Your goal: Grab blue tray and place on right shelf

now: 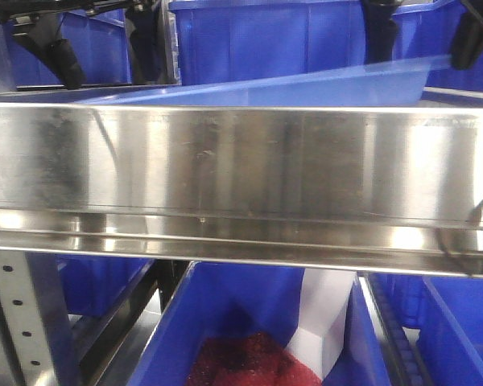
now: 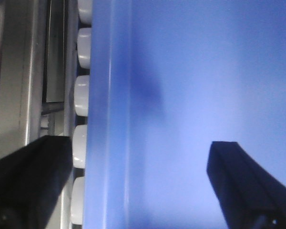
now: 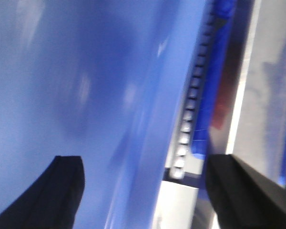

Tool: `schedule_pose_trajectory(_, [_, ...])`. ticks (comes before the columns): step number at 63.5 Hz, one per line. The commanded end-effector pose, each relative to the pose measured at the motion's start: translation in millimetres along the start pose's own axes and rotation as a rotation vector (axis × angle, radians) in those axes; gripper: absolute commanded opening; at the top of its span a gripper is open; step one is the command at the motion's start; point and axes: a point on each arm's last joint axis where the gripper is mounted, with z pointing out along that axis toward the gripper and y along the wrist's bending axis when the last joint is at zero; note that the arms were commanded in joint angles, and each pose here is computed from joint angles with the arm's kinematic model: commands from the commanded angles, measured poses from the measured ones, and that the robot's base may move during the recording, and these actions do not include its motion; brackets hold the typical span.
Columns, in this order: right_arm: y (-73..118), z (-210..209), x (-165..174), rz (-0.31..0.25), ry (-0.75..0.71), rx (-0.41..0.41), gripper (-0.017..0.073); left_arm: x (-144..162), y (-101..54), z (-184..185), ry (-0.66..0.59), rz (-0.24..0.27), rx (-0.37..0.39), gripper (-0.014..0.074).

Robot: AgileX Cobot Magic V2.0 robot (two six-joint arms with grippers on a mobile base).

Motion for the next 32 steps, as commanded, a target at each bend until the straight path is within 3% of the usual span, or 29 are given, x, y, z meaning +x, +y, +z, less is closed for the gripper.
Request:
schedule_pose_trajectory(1, [-4.4,-28,-7,-0.018,-0.105,0.004,0.0629,-6,-5.8,-34,-0.113,0.008,0.041,0.0507])
schedule_pose_trajectory(12, [-7.4,-52,-5,-0.011,-0.179,-0.017,0.0616,-4,-4.8,-52,-0.145,0.013,0.04,0.0507])
schedule_pose_trajectory(17, [-10.4,-71,-2,-0.006,-0.227,-0.029,0.0568,-1,-6.2,-74,-0.191,0.018,0.056,0.0503])
schedule_pose_trajectory(22, [-15.0,-94,6,-0.001,-0.278,-0.043,0.0467,7,-10.2,-100,-0.242,0.036,0.075,0.0471])
schedule_pose_trajectory(32, [-26.9,-132,34,-0.025,-0.381,-0.061,0.0235,34,-17.5,-145,-0.35,0.123,0.057,0.0279])
